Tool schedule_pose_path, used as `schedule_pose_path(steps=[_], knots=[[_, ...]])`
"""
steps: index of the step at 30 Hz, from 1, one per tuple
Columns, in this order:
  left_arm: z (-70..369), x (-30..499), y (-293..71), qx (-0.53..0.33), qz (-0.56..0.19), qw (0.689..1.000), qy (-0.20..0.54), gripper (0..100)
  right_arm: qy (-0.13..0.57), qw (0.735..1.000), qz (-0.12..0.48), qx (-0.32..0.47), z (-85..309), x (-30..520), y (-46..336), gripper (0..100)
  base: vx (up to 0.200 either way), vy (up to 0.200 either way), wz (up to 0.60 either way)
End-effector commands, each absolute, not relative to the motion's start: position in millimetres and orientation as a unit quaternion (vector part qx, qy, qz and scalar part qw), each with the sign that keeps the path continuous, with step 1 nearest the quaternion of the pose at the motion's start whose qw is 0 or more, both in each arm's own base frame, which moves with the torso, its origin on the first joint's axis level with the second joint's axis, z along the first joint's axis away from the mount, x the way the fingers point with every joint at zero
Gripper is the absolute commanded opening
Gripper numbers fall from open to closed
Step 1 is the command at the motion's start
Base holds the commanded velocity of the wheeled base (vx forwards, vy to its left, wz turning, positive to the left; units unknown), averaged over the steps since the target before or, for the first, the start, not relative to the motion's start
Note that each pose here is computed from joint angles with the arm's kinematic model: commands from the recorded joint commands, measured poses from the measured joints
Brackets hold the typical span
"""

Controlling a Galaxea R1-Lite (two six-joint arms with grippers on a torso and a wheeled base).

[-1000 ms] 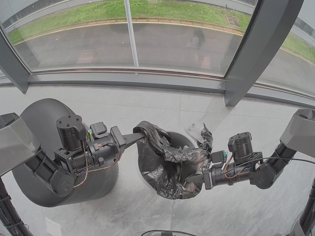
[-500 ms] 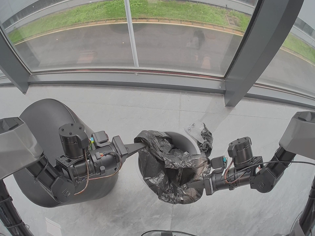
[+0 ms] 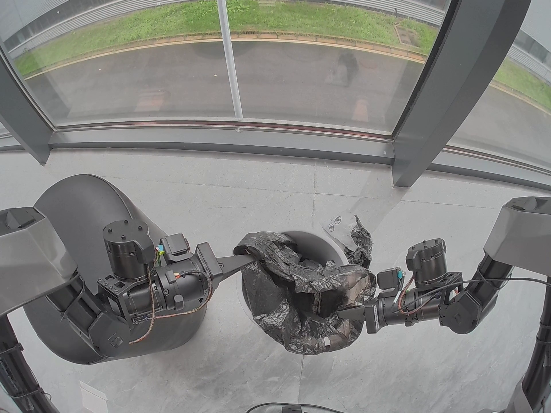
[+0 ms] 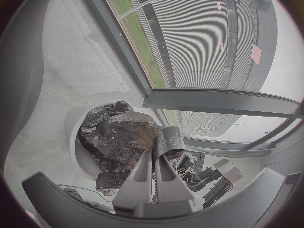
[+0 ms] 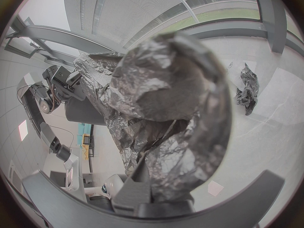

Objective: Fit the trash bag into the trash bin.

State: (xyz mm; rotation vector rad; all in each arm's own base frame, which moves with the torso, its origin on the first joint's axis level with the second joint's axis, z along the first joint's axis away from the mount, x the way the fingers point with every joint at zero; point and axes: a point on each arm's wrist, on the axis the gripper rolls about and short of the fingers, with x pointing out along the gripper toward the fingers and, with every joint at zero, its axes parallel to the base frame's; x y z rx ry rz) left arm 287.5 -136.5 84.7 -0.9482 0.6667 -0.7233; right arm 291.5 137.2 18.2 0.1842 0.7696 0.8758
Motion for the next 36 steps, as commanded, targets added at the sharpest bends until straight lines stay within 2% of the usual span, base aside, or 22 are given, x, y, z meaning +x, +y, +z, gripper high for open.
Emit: schedule_pose_path(steps=[1, 11, 22, 25, 36], knots=[[73.4, 287.1, -135.1, -0.438, -0.32, 0.773, 0.327, 0, 0.367, 0.831, 0.409, 0.083, 14.5, 290.0, 133.1, 0, 0.0, 0.0, 0.0], [57.3, 279.8, -132.4, -0.42, -0.309, 0.778, 0.35, 0, 0.366, 0.837, 0.399, 0.077, 11.8, 291.3, 133.6, 0, 0.0, 0.0, 0.0], [37.7, 288.7, -134.2, -0.36, -0.294, 0.819, 0.336, 0, 0.343, 0.85, 0.393, 0.075, 5.0, 294.1, 134.3, 0, 0.0, 0.0, 0.0], [37.6, 290.6, -135.6, -0.347, -0.292, 0.83, 0.326, 0, 0.342, 0.856, 0.38, 0.071, 4.4, 294.2, 133.7, 0, 0.0, 0.0, 0.0], [51.7, 286.1, -132.6, -0.348, -0.297, 0.833, 0.311, 0, 0.321, 0.863, 0.384, 0.071, 9.8, 290.5, 133.2, 0, 0.0, 0.0, 0.0]])
